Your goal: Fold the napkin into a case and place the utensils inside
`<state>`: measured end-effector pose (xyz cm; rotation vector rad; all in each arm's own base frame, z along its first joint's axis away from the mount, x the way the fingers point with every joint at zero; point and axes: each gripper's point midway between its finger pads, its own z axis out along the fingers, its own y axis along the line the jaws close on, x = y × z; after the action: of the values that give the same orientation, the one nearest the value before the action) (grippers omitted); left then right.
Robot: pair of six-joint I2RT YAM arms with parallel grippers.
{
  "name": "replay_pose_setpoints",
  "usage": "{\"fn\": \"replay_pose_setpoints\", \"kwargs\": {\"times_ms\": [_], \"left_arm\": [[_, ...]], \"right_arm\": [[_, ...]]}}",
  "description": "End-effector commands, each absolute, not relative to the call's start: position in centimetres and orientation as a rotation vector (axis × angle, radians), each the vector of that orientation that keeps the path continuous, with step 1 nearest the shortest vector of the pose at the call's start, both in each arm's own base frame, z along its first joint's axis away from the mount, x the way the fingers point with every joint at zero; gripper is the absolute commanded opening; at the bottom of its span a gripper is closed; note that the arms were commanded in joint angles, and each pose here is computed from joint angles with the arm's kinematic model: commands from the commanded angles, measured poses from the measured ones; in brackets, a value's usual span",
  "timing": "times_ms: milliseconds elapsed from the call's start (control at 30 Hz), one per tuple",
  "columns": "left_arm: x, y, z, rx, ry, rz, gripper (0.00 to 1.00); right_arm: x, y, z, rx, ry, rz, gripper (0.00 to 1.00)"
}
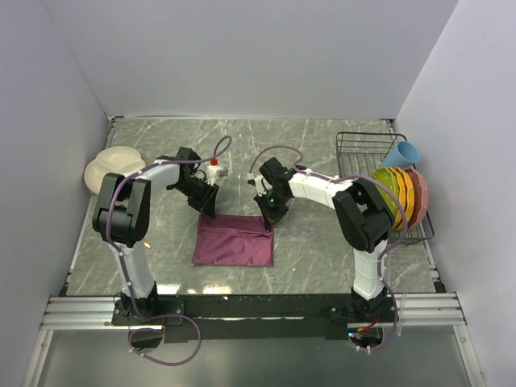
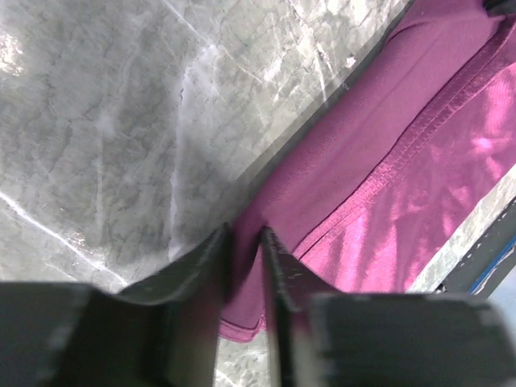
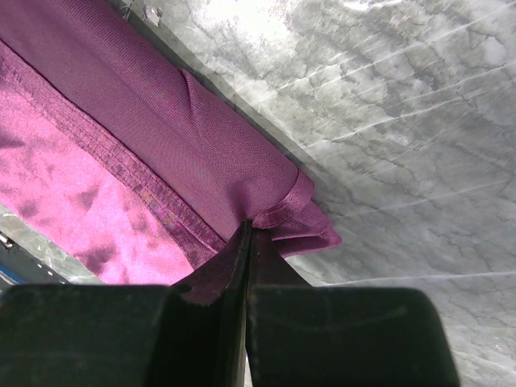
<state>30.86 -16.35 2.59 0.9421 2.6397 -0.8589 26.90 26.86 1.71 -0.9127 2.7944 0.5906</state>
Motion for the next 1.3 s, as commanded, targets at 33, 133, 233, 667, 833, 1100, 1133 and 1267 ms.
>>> {"fn": "replay_pose_setpoints", "kwargs": {"times_ms": [33,133,233,667,833,1100,1133,1267], "left_arm": [[31.4,-15.9,2.0,0.923,2.658,-0.879,0.18],[33.3,-15.1,2.3,0.856,2.653,-0.844,0.07],[34.5,-14.3,3.2,0.832,2.624,-0.819,0.09],[31.9,-16.2,9.4,1.115,2.096,-0.533,0.55],[31.0,-17.4,7.4,1.282,2.066,-0.427,0.57],[31.2,-18.7,5.3,1.448,1.995,-0.283,0.62],[31.0,-19.0,5.1,1.469,1.985,-0.279,0.61],[30.8,-19.6,4.3,1.532,1.972,-0.267,0.61]], "right_arm": [[29.5,26.2,0.7,-0.893,2.744,0.435,0.00],[31.3,26.4,1.0,-0.861,2.727,0.418,0.00],[32.9,26.2,1.3,-0.841,2.720,0.397,0.00],[32.8,26.9,2.7,-0.939,2.677,0.483,0.00],[32.8,26.9,2.7,-0.953,2.675,0.478,0.00],[32.7,27.0,2.5,-0.948,2.690,0.494,0.00],[32.7,27.0,2.4,-0.950,2.689,0.494,0.00],[32.5,27.0,2.4,-0.956,2.692,0.499,0.00]]}}
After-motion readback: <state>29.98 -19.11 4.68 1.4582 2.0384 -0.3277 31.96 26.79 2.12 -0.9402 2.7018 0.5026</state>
